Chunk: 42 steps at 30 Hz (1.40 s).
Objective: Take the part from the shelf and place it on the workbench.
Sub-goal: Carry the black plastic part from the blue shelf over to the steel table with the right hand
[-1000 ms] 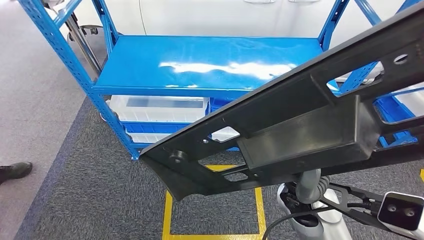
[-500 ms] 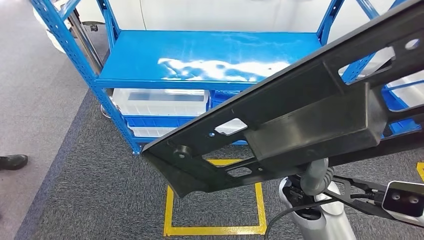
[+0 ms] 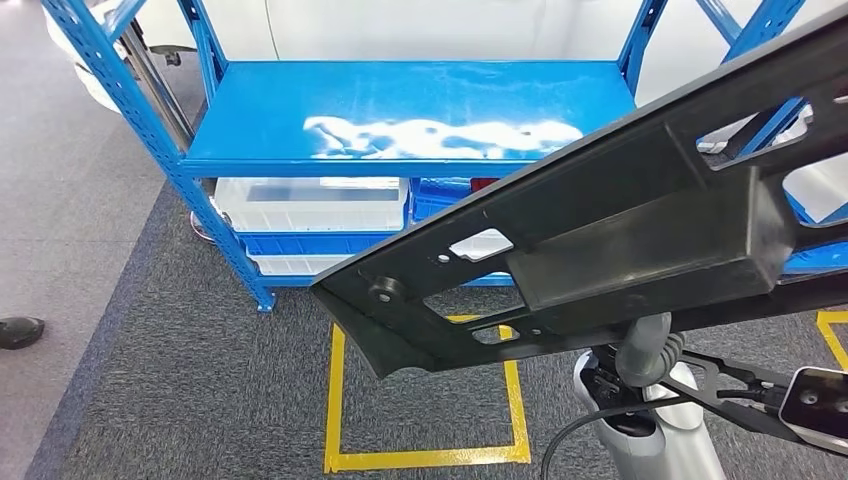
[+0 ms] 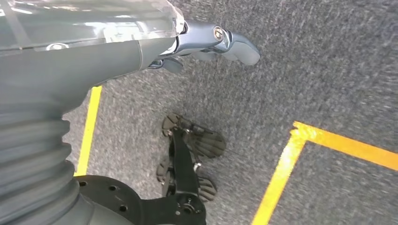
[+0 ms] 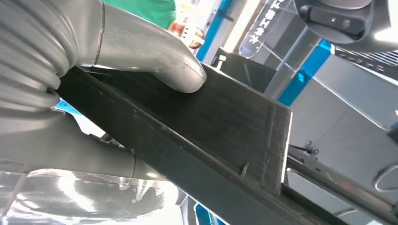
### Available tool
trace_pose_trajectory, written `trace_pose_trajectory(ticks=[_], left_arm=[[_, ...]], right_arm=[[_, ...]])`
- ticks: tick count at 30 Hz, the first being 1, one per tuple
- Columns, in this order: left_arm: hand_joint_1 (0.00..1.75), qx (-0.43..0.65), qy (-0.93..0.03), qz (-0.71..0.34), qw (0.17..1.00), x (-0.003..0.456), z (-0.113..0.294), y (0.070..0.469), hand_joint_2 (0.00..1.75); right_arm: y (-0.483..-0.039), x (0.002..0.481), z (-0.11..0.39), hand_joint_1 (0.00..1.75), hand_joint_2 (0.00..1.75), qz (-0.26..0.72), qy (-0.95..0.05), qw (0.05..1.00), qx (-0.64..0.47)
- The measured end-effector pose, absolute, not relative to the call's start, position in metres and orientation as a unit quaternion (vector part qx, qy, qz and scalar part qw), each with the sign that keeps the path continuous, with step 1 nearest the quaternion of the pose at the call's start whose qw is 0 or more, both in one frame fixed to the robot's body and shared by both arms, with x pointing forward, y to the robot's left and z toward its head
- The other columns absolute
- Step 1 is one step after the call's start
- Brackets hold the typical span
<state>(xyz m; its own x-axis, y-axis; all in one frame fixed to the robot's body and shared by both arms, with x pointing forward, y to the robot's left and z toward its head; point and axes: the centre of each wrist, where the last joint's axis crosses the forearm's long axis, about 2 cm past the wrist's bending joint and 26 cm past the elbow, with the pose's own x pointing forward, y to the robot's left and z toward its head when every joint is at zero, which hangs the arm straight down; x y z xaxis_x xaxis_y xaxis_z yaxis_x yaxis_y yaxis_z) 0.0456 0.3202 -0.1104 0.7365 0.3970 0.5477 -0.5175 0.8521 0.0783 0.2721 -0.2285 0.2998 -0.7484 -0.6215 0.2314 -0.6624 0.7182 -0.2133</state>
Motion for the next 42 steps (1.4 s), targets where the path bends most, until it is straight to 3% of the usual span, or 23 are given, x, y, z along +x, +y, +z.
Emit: trace_pose_trajectory(ticks=[23,33,42], left_arm=[[0.0,0.148,-0.246,0.239,0.928,0.049,-0.11,0.321,1.75],[0.0,0.137,-0.237,0.221,0.936,0.048,-0.11,0.32,1.75],[0.0,0.133,-0.224,0.21,0.942,0.044,-0.111,0.316,1.75]], right_arm=[[-0.229,0.272,0.31,1.75,1.75,0.17,-0.93,0.059,0.321],[-0.213,0.256,0.32,1.75,1.75,0.172,-0.936,0.026,0.306],[-0.225,0.246,0.309,1.75,1.75,0.177,-0.931,0.042,0.316]])
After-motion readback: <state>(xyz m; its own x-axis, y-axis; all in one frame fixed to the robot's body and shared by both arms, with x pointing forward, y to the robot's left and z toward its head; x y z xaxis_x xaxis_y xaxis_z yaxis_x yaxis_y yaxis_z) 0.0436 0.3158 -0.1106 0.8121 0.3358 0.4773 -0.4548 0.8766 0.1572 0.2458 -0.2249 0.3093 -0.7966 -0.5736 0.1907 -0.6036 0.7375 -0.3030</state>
